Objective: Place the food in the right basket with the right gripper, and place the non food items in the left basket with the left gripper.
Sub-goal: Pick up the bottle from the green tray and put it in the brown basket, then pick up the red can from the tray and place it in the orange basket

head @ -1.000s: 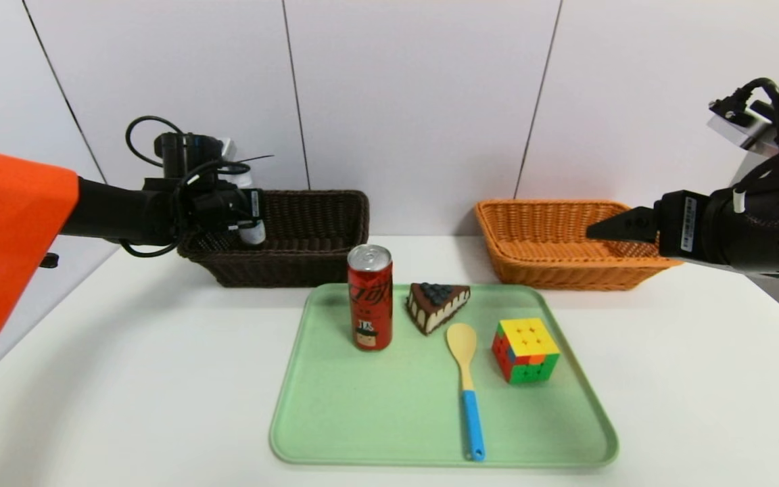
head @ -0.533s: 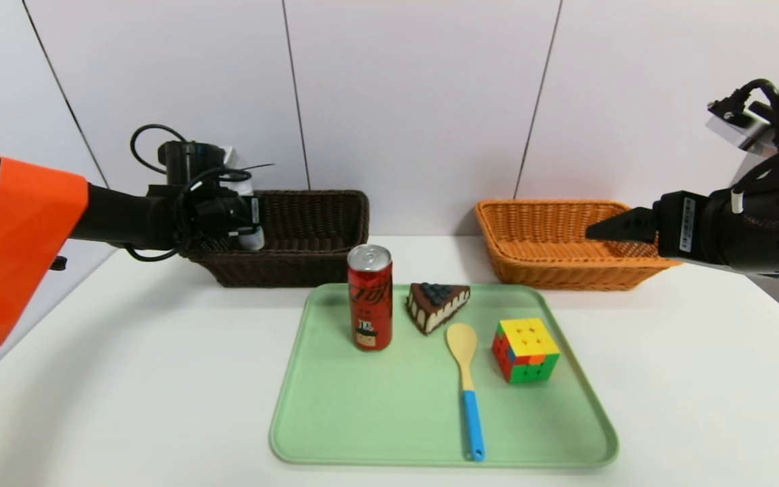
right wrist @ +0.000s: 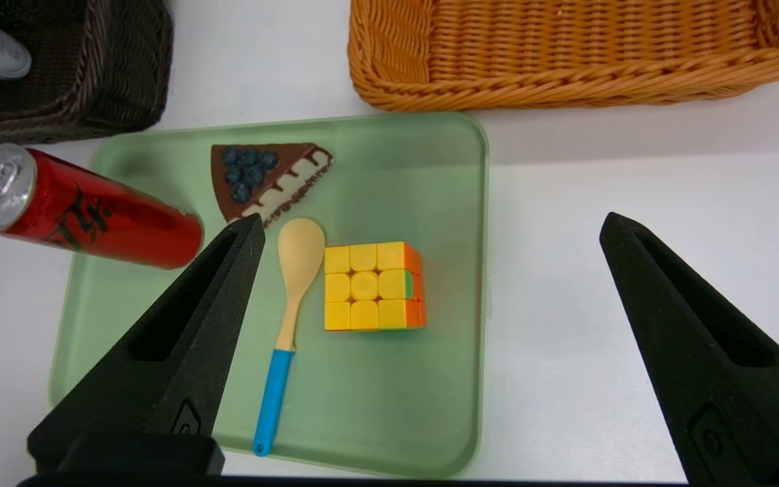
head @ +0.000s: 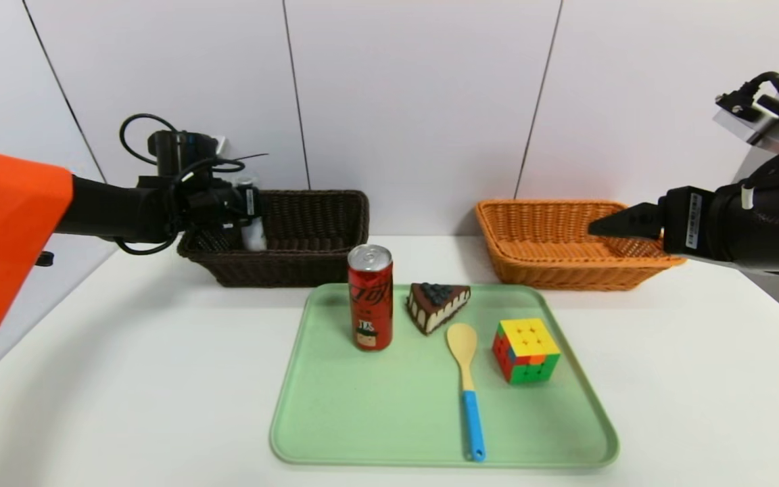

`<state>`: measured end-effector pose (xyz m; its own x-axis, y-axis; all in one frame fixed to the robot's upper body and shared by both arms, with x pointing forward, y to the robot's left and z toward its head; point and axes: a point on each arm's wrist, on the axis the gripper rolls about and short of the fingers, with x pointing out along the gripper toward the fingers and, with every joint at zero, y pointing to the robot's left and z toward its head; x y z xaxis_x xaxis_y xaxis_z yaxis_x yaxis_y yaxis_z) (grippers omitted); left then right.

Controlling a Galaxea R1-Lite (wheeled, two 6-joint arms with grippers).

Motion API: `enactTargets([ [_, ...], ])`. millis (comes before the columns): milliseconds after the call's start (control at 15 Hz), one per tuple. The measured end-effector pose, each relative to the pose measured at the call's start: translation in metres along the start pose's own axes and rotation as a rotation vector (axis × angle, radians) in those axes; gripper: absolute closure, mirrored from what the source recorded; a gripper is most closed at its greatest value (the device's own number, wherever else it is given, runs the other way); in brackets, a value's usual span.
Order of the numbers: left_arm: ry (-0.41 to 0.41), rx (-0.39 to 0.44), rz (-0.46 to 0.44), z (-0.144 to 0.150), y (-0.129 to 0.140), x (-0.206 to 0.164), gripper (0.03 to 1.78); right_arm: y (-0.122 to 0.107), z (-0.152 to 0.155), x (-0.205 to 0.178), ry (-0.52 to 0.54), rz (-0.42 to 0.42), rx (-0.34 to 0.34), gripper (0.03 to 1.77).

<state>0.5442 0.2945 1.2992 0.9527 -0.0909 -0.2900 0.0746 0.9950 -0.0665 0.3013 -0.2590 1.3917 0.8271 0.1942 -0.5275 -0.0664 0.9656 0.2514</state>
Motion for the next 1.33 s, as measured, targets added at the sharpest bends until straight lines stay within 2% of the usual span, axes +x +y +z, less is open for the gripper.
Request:
enactTargets([
  [333, -0.049, -0.001, -0.056, 0.058, -0.008, -0.077, 0.28, 0.001, 0.003, -0.008, -0.025, -0.023, 0.054, 0.09],
  [467, -0.066, 0.002, -0.089, 0.079, -0.015, -0.122, 0.24, 0.006, 0.001, -0.010, -0.043, -0.064, 0.032, 0.09],
  [600, -0.047, 0.004, -0.117, 0.085, -0.023, -0.165, 0.21, 0.012, -0.009, -0.009, -0.028, -0.081, -0.019, 0.09],
  [800, 0.016, 0.017, -0.171, 0.063, -0.035, -0.221, 0.17, 0.017, -0.029, -0.006, 0.027, -0.055, -0.131, 0.09],
  [933, 0.040, 0.029, -0.190, 0.040, -0.038, -0.249, 0.16, 0.031, -0.034, -0.005, 0.011, 0.053, -0.153, 0.09],
  [1067, -0.007, 0.035, -0.171, 0.025, -0.038, -0.271, 0.15, 0.044, -0.043, 0.006, -0.025, 0.169, -0.176, 0.09],
  [1200, -0.042, 0.039, -0.151, 0.011, -0.034, -0.288, 0.14, 0.052, -0.061, 0.024, -0.062, 0.230, -0.211, 0.09],
  [1333, -0.023, 0.055, -0.161, -0.009, -0.031, -0.303, 0.14, 0.058, -0.074, 0.041, -0.115, 0.265, -0.244, 0.09],
])
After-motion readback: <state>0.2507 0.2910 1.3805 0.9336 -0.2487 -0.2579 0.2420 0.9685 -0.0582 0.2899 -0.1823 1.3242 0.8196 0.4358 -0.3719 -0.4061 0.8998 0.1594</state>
